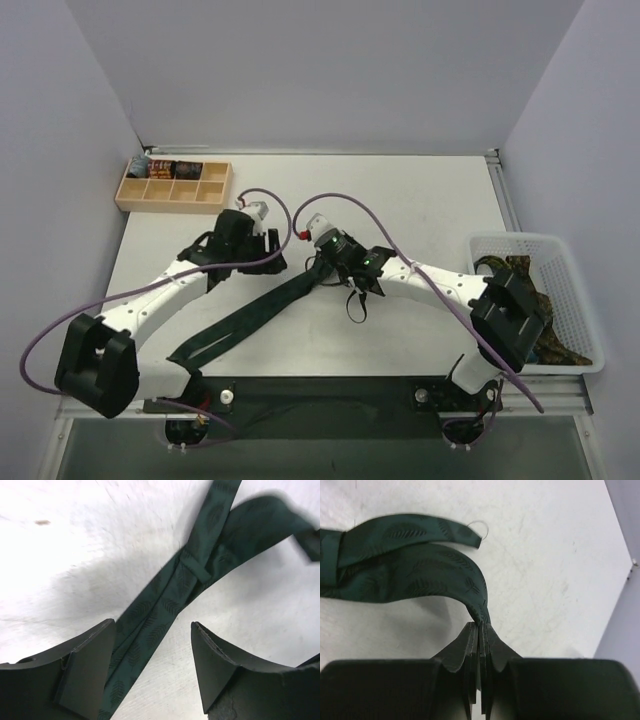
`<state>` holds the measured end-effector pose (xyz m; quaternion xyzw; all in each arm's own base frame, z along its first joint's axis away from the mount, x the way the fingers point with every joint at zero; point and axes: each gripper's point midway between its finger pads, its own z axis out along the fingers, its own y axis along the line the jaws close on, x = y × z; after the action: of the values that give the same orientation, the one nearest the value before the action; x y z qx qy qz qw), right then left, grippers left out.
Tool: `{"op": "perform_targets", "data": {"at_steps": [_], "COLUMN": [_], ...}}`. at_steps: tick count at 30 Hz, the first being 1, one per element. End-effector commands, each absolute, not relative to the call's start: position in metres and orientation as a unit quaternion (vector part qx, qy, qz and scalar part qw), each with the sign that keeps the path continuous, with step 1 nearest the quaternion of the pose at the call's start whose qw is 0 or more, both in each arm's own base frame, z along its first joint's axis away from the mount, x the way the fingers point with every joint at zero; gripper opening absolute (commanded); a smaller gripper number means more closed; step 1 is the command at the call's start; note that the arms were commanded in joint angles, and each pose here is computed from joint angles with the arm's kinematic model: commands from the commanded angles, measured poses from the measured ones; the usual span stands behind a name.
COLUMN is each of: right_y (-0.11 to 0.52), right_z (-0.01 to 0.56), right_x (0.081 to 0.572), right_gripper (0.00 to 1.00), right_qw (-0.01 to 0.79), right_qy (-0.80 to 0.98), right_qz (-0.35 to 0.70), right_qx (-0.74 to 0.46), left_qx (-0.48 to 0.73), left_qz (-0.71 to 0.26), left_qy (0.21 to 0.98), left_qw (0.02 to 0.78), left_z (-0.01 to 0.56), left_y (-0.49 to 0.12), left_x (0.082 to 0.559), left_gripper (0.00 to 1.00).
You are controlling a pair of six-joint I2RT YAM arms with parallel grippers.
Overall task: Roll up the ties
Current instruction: Flatten the tie
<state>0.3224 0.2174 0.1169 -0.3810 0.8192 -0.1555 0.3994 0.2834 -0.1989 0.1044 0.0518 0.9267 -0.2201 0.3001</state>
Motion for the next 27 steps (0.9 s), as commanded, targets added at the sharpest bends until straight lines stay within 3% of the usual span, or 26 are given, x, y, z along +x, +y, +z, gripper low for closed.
{"op": "perform_targets", "data": {"at_steps": [1, 7, 10, 15, 22, 27], "right_y": [0.19, 0.199, 0.205, 0.219, 0.196, 0.159], "right_z": [0.107, 0.059, 0.048, 0.044, 0.068, 0.06], "right_x": [0.313, 0.268, 0.243, 0.214, 0.222, 0.248], "right_gripper": [0.0, 0.04, 0.21, 0.35, 0.38, 0.37], "right_qw": [0.393, 0.35, 0.315, 0.272, 0.284, 0.284], "right_qy": [0.779, 0.799, 0.819, 0.863, 0.942, 0.957], "right_qz": [-0.271, -0.241, -0.196, -0.109, 0.026, 0.055], "right_qx": [-0.405, -0.425, -0.438, -0.412, -0.179, -0.012], "left_qx": [0.019, -0.018, -0.04, -0.049, -0.042, -0.042], "left_qz": [-0.233, -0.204, -0.18, -0.137, -0.124, -0.126], "left_qy": [0.911, 0.912, 0.915, 0.922, 0.923, 0.927], "left_qw": [0.339, 0.356, 0.358, 0.358, 0.361, 0.349], "left_z": [0.131, 0.131, 0.126, 0.119, 0.118, 0.111], "left_y": [-0.18, -0.147, -0.13, -0.113, -0.107, -0.109], "left_x": [0.284, 0.27, 0.266, 0.266, 0.266, 0.263], "left_gripper": [0.73, 0.73, 0.73, 0.73, 0.73, 0.73]}}
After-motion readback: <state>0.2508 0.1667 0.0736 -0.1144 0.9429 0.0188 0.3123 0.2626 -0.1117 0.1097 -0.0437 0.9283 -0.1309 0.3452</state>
